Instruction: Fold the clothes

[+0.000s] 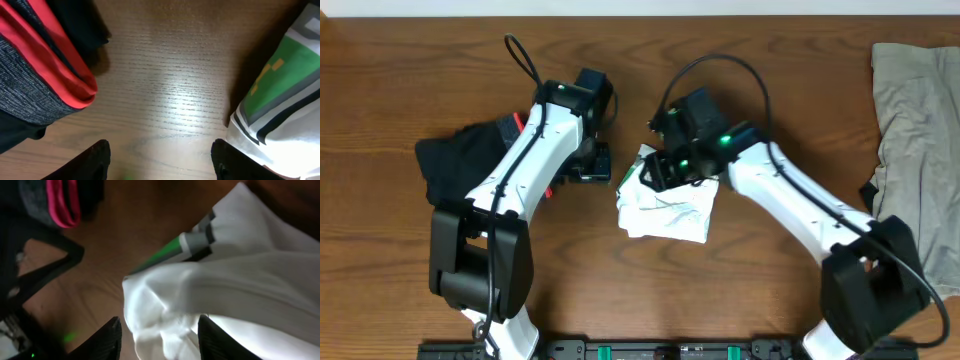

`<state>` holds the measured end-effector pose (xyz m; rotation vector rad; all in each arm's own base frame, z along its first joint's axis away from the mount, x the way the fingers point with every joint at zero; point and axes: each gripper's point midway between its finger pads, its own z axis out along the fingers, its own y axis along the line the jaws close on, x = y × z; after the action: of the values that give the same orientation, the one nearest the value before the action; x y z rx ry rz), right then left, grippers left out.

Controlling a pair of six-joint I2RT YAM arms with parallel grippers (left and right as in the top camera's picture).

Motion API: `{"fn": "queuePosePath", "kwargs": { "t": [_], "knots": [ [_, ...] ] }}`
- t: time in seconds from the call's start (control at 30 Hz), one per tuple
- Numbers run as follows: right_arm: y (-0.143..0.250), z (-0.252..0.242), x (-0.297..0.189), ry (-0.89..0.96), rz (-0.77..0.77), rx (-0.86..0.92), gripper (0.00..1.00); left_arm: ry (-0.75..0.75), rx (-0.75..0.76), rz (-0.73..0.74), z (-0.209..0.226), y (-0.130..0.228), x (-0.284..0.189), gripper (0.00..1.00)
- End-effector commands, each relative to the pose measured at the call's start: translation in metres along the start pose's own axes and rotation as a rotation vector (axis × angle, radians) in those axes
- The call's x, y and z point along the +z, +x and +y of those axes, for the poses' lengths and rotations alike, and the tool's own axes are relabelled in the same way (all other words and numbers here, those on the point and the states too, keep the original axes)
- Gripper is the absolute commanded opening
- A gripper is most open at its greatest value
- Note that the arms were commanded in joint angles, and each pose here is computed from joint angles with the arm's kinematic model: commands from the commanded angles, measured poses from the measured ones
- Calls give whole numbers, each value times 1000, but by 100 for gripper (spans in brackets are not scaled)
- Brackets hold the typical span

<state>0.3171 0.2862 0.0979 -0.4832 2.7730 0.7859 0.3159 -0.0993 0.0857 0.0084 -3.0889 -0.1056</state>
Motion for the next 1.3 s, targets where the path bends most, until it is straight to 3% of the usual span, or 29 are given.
{"fn": "queuePosePath", "kwargs": {
  "t": [0.0, 0.07, 0.1, 0.13, 0.2, 0.37, 0.53, 0.9, 1.1, 1.27],
  "knots": [
    [1, -6, 20, 58, 12, 89, 48, -22, 12, 16, 3, 2, 4, 67],
    [3, -5, 29, 56, 21, 95, 44, -22, 12, 17, 3, 2, 4, 67],
    [3, -5, 33, 54, 21, 98, 36, -22, 12, 17, 3, 2, 4, 67],
    [1, -3, 34, 49, 16, 94, 18, -22, 12, 17, 3, 2, 4, 67],
    [0, -3, 32, 48, 11, 93, 9, -22, 12, 17, 4, 3, 4, 67],
    [4, -8, -1, 67, 11, 52, 4, -23, 12, 18, 4, 3, 4, 67],
    [16, -52, -52, 252, 16, 62, 4, -21, 11, 13, 3, 2, 4, 67],
    [60, -86, -77, 364, 191, 96, 29, -21, 12, 12, 3, 1, 4, 67],
    [60, -54, -66, 189, 200, 81, 44, -21, 11, 12, 3, 1, 4, 67],
    [68, -35, -50, 148, 210, 61, 54, -21, 11, 12, 3, 1, 4, 67]
  ]
}}
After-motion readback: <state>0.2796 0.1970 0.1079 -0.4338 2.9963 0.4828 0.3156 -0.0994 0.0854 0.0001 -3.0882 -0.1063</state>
